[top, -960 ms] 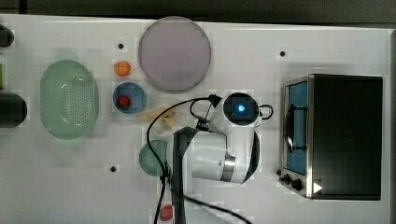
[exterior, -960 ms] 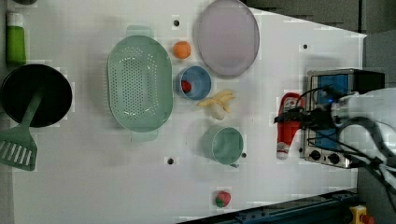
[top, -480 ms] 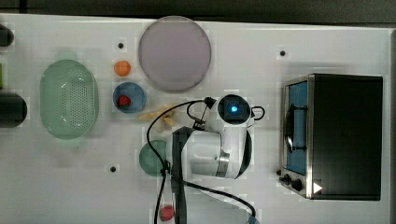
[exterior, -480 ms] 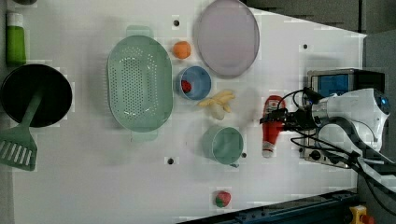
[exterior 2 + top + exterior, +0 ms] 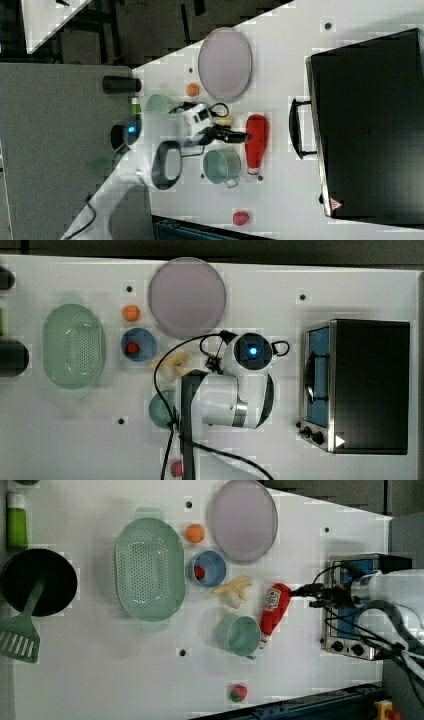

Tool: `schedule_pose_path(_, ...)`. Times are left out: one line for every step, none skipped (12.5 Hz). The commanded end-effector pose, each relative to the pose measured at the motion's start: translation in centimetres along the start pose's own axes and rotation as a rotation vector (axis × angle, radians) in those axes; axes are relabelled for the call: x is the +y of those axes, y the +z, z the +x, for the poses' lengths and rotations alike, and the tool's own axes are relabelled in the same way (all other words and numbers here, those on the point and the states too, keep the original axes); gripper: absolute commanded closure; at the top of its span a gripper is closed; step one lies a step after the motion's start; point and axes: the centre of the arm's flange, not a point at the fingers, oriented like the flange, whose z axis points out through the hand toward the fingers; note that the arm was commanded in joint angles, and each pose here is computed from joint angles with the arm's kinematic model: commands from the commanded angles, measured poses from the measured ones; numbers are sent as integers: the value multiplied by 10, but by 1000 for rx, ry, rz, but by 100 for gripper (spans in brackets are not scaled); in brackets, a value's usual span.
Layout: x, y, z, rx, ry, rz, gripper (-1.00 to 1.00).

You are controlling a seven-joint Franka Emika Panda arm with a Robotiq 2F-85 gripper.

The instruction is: Pick ketchup from plate and place it on table.

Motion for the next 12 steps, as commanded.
schedule_pose_path(-17, -114, 17, 130, 145, 36, -100)
schedule_pose_path(-19, -144, 16, 131, 228, 40, -100)
schedule_pose_path(-23, -177, 13, 135, 306, 45, -100)
schedule_pose_path(-26, -208, 10, 138, 378, 50, -100)
schedule_pose_path(-29, -234, 5, 134, 441, 51, -100)
schedule_pose_path(-33, -258, 0, 131, 469, 50, -100)
schedule_pose_path(-35, -278, -5, 121, 466, 43, -100)
schedule_pose_path(-38, -298, -8, 120, 460, 40, -100)
schedule_pose_path(-38, -313, -12, 104, 459, 31, -100)
schedule_pose_path(-36, -324, -17, 80, 460, 13, -100)
schedule_pose_path(-33, -330, -22, 55, 463, -6, -100)
schedule_pose_path(-31, -335, -22, 51, 467, -7, -100)
